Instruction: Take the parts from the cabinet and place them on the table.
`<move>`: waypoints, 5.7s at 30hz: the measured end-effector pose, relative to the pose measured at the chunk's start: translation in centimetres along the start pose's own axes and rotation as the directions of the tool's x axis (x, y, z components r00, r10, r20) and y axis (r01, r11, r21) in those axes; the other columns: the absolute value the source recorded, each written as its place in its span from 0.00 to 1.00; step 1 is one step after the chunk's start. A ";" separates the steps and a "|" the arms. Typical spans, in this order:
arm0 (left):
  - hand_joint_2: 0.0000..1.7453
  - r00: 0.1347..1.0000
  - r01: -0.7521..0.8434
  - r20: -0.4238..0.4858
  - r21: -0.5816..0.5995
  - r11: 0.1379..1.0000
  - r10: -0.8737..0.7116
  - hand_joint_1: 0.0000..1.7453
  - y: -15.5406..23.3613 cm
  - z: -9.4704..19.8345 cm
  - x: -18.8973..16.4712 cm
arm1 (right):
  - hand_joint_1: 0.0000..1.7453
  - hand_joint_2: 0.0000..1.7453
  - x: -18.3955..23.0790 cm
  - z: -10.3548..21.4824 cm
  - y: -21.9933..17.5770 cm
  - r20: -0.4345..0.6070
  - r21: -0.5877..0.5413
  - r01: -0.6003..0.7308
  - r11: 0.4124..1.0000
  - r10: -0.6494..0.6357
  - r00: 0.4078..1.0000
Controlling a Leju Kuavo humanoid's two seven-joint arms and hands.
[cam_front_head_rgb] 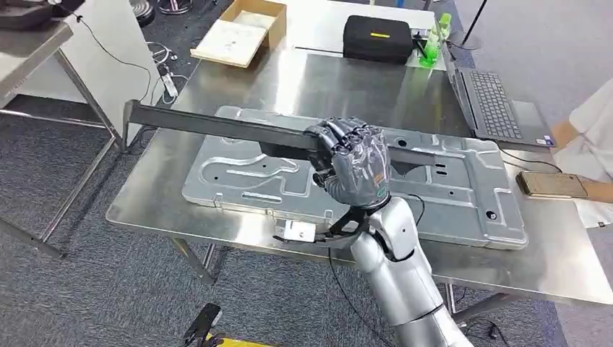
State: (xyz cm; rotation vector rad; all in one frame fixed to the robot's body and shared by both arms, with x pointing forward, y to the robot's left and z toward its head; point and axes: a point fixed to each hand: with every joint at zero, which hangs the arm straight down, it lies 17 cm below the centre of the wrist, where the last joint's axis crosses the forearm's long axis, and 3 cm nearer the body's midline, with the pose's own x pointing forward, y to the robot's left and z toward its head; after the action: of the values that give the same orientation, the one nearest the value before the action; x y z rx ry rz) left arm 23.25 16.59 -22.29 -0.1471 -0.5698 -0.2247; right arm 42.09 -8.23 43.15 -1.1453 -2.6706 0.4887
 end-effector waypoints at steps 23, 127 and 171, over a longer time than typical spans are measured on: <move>1.00 0.999 0.019 0.042 -0.015 1.000 -0.018 0.00 -0.4 0.0 0.8 | 1.00 1.00 -10.6 1.6 6.7 -0.218 0.276 0.126 0.953 -0.065 0.974; 0.00 0.994 0.037 0.102 0.034 0.999 -0.040 0.00 -0.1 0.5 -0.2 | 0.00 0.00 -2.4 0.0 -2.5 0.022 -0.020 0.043 0.999 -0.042 0.999; 0.00 0.997 -0.011 0.074 0.099 0.995 0.004 0.00 2.1 0.7 -1.8 | 0.00 0.00 -0.7 -1.1 -2.3 0.058 -0.038 0.059 0.998 -0.057 0.997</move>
State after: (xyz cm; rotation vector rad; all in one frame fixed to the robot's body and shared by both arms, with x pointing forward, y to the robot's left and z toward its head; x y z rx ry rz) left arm 21.95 19.10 -22.85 -0.0614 -0.6525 -0.1839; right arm 41.34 -9.98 44.97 -1.0767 -2.7656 0.4671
